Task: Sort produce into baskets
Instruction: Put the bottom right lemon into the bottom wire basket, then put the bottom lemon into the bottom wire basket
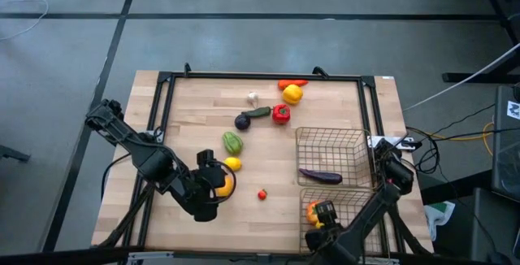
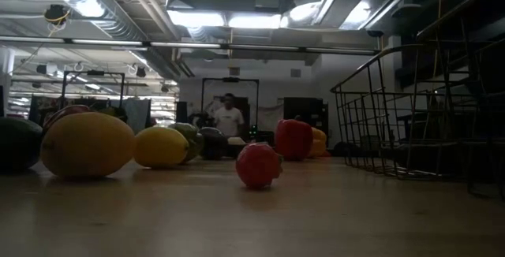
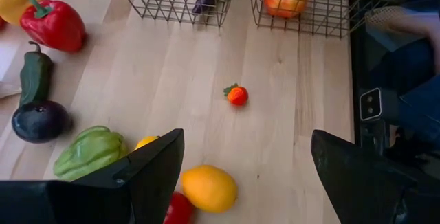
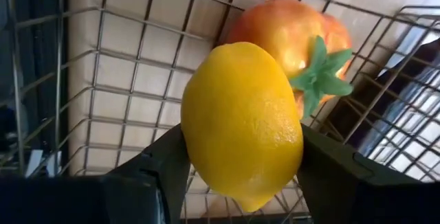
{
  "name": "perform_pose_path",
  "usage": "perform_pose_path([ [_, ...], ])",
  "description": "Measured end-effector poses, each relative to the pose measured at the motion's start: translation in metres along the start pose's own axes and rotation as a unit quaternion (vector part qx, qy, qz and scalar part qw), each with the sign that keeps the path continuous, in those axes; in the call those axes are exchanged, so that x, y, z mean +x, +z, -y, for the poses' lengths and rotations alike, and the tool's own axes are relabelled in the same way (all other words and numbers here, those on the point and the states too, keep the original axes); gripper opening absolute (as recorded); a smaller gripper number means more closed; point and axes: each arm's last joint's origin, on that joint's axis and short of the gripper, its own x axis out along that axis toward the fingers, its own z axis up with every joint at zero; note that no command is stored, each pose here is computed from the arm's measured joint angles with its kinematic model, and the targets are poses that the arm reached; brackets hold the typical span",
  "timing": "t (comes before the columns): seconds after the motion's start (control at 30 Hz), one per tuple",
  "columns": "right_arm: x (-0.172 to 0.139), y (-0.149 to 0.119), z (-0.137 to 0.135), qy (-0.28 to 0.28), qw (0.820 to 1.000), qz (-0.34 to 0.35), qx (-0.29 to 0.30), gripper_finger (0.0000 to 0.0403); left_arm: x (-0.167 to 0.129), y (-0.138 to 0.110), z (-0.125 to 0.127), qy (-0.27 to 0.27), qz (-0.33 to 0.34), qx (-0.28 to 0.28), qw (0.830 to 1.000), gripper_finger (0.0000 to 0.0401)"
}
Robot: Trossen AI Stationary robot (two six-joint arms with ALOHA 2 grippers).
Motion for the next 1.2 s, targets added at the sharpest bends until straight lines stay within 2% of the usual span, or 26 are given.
perform_pose_path([
  [0.4,0.0005,0.0035,0.0051,0.009,1.000,-0.006,0.008,0.0223,0.0000,0.0000,0.0000,0.000,0.000,0.000,1.000,0.0313],
  [0.83,0.0006,0.0037,0.0046,0.014,1.000,-0.007,0.008,0.0314,0.0000,0.0000,0.0000,0.000,0.000,0.000,1.000,0.0313],
  [1.07,0.0006,0.0028,0.0044,0.022,1.000,-0.017,0.008,0.0325,0.0000,0.0007,0.0005,-0.003,0.003,-0.022,1.000,0.0313],
  [1.2,0.0005,0.0023,0.0037,0.034,0.999,-0.025,0.007,0.0325,0.0000,0.0065,0.0048,-0.023,0.030,-0.052,0.998,0.0313],
])
